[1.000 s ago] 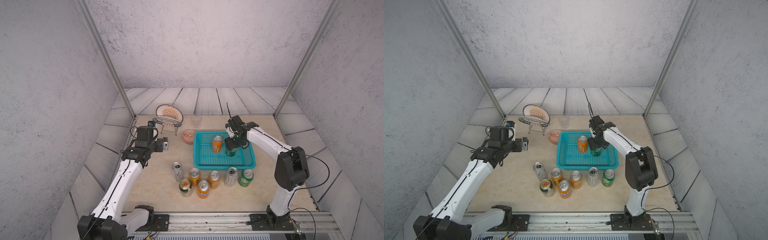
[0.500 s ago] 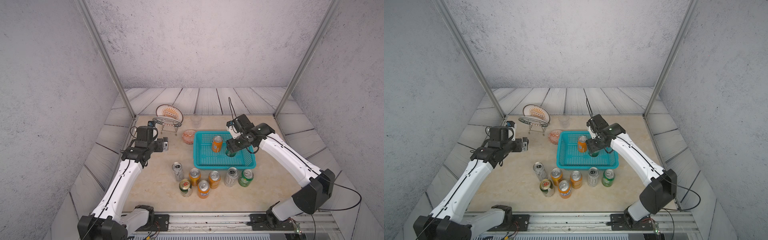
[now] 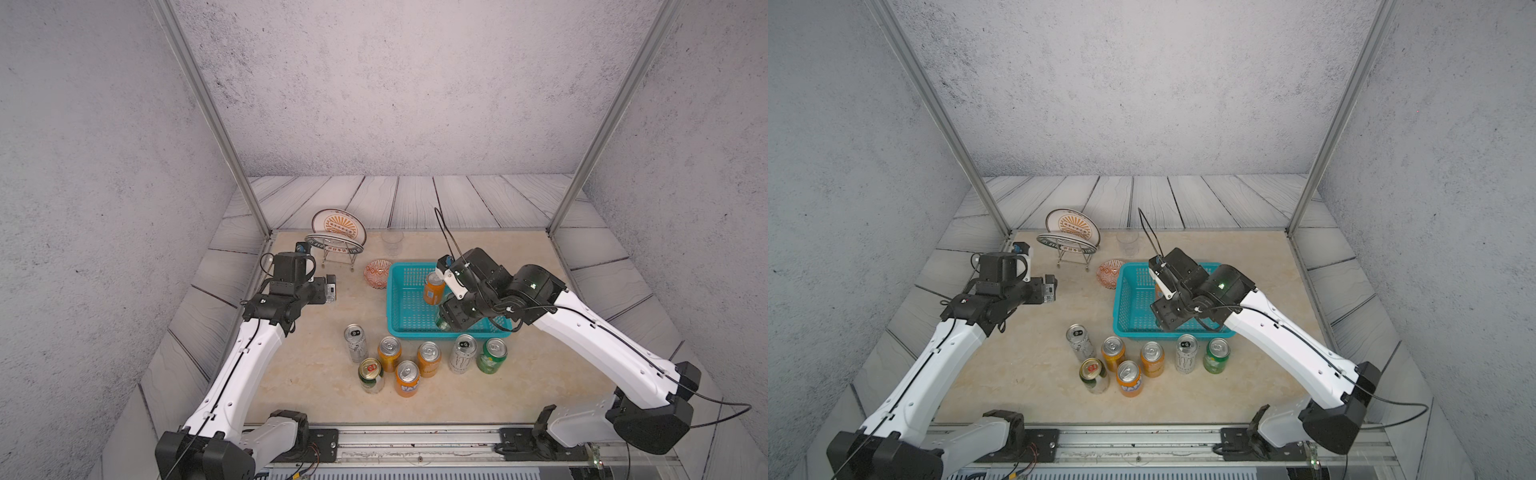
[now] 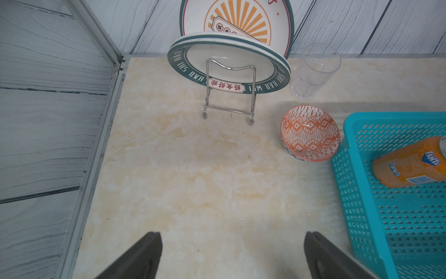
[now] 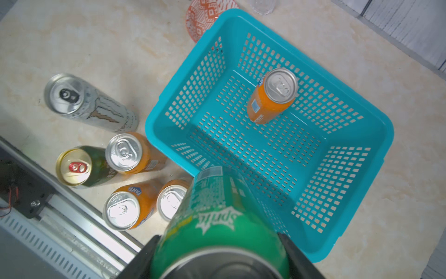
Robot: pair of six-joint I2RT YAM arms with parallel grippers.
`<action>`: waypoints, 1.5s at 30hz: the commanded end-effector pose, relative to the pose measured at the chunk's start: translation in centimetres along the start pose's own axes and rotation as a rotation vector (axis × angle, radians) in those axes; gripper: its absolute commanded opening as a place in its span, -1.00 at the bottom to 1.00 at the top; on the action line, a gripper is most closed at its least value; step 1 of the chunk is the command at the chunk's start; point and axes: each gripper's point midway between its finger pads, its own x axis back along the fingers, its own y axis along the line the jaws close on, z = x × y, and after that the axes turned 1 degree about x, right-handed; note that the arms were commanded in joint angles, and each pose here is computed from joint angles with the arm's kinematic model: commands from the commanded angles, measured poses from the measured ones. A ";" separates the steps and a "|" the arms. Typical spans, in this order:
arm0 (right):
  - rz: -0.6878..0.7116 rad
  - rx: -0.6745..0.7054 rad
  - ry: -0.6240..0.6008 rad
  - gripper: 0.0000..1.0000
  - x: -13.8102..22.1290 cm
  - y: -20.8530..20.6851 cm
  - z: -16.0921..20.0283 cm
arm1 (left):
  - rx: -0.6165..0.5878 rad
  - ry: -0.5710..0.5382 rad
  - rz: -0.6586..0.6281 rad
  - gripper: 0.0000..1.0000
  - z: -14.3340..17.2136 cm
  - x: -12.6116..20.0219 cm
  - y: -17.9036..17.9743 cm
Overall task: Take out the drinks from the basket
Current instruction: Place the drink at the center of the board.
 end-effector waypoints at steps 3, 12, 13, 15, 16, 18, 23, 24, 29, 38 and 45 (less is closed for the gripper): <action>0.007 -0.018 -0.110 0.28 3.7 1.1 -0.7 | 0.007 0.016 -0.012 0.97 0.3 -0.2 0.4; -0.029 0.034 -0.106 0.28 4.4 5.0 1.2 | 0.004 0.013 -0.020 0.97 0.2 -0.1 0.5; -0.030 0.037 -0.102 0.28 4.3 5.3 1.5 | 0.005 0.013 -0.019 0.97 0.2 -0.1 0.5; -0.038 0.039 -0.094 0.28 4.1 5.9 2.0 | 0.003 0.012 -0.021 0.97 0.2 -0.1 0.6; -0.041 0.039 -0.092 0.28 3.9 6.2 2.3 | 0.004 0.012 -0.021 0.97 0.2 0.0 0.6; -0.050 0.030 -0.088 0.28 3.5 6.7 3.0 | 0.002 0.011 -0.024 0.97 0.2 0.0 0.6; -0.067 -0.019 -0.055 0.28 2.3 7.1 5.1 | 0.000 0.005 -0.028 0.97 0.1 0.2 0.7; -0.068 -0.029 -0.045 0.28 1.9 7.1 5.6 | 0.002 0.007 -0.028 0.97 0.1 0.1 0.7; -0.061 -0.068 -0.009 0.28 0.5 6.8 7.8 | 0.002 0.010 -0.027 0.97 0.2 0.0 0.7; -0.039 -0.089 0.027 0.28 -2.5 6.5 10.1 | 0.004 0.017 -0.032 0.97 0.3 -0.2 0.8; -0.031 -0.088 0.035 0.28 -5.2 7.0 11.1 | 0.002 0.020 -0.034 0.97 0.4 -0.2 0.9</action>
